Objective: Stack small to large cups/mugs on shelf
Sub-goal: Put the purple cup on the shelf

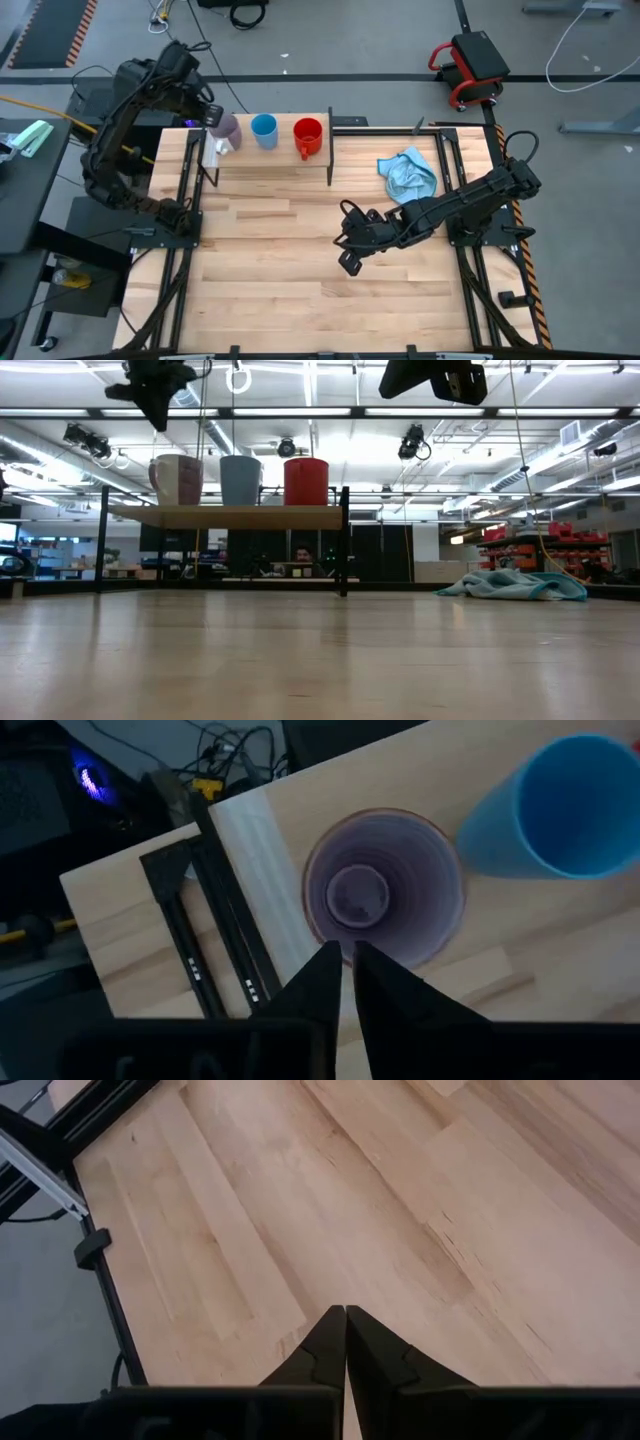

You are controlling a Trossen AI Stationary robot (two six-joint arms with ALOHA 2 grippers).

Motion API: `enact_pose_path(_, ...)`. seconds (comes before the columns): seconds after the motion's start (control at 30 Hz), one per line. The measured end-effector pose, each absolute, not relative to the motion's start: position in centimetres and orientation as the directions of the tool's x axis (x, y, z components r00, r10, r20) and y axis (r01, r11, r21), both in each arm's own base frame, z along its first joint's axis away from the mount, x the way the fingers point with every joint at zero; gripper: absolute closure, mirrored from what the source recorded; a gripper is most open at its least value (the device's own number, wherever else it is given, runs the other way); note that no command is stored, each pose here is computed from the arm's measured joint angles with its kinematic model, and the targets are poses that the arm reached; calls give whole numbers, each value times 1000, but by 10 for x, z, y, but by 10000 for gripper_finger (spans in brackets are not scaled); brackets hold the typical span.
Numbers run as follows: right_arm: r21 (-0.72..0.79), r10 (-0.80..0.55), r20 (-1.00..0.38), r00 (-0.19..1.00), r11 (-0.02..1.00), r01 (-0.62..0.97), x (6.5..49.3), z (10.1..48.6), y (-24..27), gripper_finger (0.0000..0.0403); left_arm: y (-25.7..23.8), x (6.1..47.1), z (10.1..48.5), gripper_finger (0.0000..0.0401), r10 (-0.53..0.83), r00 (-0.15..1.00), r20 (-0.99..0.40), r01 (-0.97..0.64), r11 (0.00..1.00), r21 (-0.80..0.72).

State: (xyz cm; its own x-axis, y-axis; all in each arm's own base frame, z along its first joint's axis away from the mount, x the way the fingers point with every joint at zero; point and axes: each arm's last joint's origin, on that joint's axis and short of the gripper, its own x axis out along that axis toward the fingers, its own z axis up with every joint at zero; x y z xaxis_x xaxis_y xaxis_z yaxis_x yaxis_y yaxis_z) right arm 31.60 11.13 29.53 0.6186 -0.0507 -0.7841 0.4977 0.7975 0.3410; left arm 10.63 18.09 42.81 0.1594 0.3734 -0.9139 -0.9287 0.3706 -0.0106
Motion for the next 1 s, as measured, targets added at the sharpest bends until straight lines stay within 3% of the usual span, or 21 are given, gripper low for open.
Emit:
enact_pose_path(0.23,341,-49,-784,619,798,497,316,295,112,385,144,89,440,382,437,208,-875,-931,363,-40)
enact_pose_path(0.53,323,-55,-784,618,815,481,317,295,109,385,115,74,389,389,307,177,-935,-946,316,-76)
enact_pose_path(0.73,318,-65,-784,617,813,489,318,295,104,385,120,76,371,384,288,124,-950,-956,292,-36)
enact_pose_path(1.0,319,-63,-784,617,812,488,318,295,105,385,140,91,350,390,303,199,-932,-949,297,-106)
